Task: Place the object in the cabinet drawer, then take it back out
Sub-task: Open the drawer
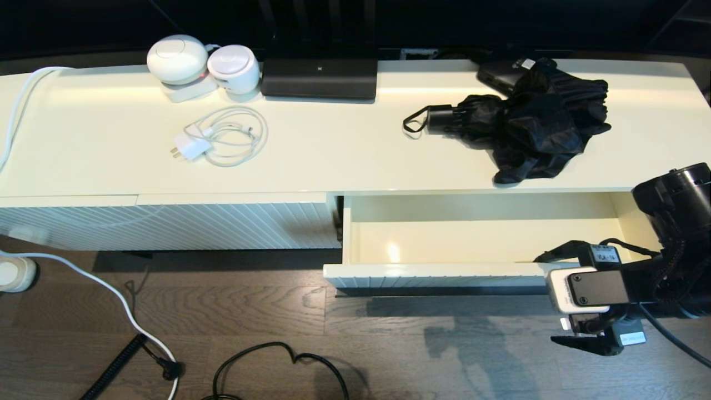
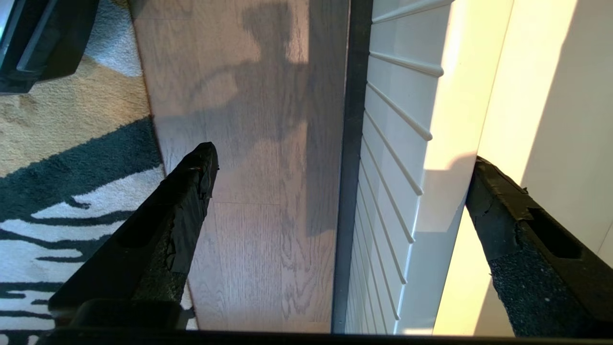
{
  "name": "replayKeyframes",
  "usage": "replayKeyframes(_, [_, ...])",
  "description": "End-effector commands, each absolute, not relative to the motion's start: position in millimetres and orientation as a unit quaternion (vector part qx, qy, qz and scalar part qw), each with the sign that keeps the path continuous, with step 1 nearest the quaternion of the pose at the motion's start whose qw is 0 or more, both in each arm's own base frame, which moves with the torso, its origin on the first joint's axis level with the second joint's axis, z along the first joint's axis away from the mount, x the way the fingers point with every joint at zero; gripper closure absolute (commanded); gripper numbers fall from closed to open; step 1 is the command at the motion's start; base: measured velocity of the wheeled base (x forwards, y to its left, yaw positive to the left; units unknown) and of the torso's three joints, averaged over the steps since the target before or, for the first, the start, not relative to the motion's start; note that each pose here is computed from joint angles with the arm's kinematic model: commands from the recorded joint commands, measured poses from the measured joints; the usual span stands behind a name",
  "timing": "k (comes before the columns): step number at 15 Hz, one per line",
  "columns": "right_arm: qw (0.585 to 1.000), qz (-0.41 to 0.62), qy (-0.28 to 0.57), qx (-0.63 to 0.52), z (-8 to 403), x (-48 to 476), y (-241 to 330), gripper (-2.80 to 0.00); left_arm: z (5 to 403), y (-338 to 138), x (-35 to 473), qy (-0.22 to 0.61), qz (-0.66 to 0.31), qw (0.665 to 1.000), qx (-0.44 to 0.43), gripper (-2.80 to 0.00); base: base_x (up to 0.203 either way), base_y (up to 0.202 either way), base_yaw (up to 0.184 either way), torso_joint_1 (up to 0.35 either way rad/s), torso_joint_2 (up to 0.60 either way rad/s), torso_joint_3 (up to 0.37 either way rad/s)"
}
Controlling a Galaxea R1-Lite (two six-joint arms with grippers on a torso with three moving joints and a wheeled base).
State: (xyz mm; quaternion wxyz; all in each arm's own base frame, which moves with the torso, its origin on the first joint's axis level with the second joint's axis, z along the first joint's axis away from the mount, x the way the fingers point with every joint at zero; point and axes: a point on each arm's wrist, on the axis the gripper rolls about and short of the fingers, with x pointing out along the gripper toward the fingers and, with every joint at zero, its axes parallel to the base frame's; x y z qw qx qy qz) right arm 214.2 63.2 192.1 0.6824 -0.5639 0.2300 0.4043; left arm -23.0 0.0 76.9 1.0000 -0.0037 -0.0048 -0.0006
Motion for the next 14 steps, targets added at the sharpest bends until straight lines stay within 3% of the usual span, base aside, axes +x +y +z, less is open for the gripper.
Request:
replayKeyframes(1, [0.678,0.409,0.233,-0.564,190,209,62,-2.8,76,0,-23,-0.004,0.0,1.0,-0.004,0.0,0.0,0.0,0.0,0.0,0.0,0.0])
replayKeyframes(14, [0.665,0.428,0.247,-0.56,178,183,58,-2.8,77,0,-23,-0.005,-0.001,1.0,-0.004,0.0,0.0,0.0,0.0,0.0,0.0,0.0])
